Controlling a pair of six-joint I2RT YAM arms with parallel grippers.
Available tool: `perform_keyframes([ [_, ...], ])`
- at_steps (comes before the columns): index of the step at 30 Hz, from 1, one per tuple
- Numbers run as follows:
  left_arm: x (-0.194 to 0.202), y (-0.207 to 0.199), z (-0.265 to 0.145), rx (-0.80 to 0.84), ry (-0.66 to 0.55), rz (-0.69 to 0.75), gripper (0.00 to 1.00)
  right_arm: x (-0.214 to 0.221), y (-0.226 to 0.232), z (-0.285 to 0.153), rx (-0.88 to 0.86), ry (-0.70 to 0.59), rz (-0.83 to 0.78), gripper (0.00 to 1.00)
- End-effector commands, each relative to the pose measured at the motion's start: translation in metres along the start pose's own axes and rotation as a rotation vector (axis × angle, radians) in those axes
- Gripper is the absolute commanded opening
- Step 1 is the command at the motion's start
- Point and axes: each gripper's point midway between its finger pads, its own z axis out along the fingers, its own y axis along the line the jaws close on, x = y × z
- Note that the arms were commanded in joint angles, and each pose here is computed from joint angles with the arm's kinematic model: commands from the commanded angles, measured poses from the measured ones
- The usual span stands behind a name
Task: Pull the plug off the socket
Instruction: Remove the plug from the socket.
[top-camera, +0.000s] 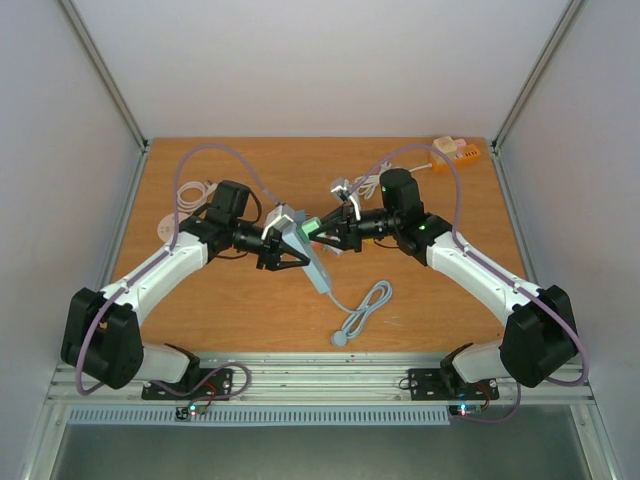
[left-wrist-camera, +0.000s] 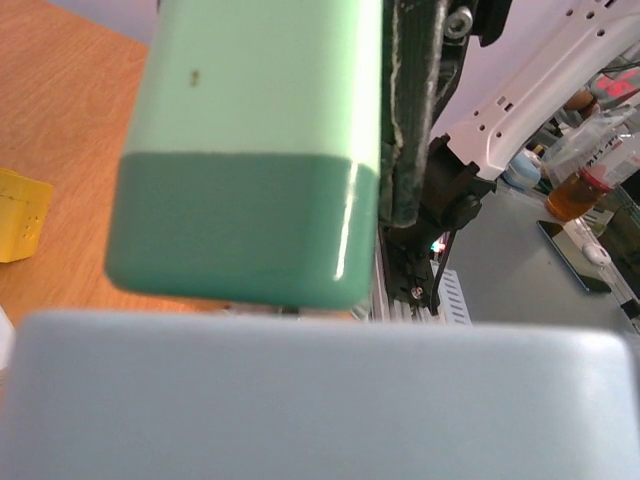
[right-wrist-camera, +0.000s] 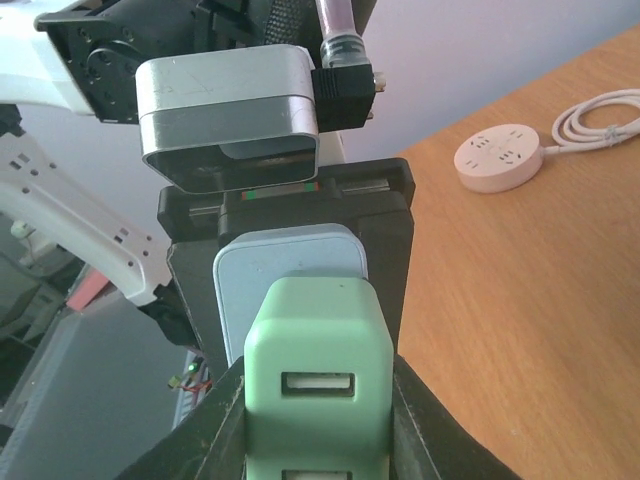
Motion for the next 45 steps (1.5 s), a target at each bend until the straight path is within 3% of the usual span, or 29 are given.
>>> perform_keyframes([
  [1,0.001,-0.007,-0.002,0.014,0.026,0.072,0.0,-0.009,-0.009,-0.012,0.042,-0.012,0.024,0.01],
  [6,-0.006,-0.007,-0.005,-0.002,0.0,0.106,0.0,-0.009,-0.008,-0.013,0.028,-0.014,0.028,0.01],
  [15,-0.016,0.012,-0.019,-0.067,-0.066,0.044,0.01,-0.006,-0.019,-0.014,0.055,-0.027,0.044,0.01],
  [27,-0.011,0.024,-0.019,-0.103,-0.048,0.0,0.0,-0.004,-0.032,-0.015,0.127,-0.043,0.043,0.01],
  [45,0.006,0.009,-0.022,-0.02,0.113,0.012,0.01,0.009,-0.128,-0.03,0.594,0.044,0.132,0.01],
])
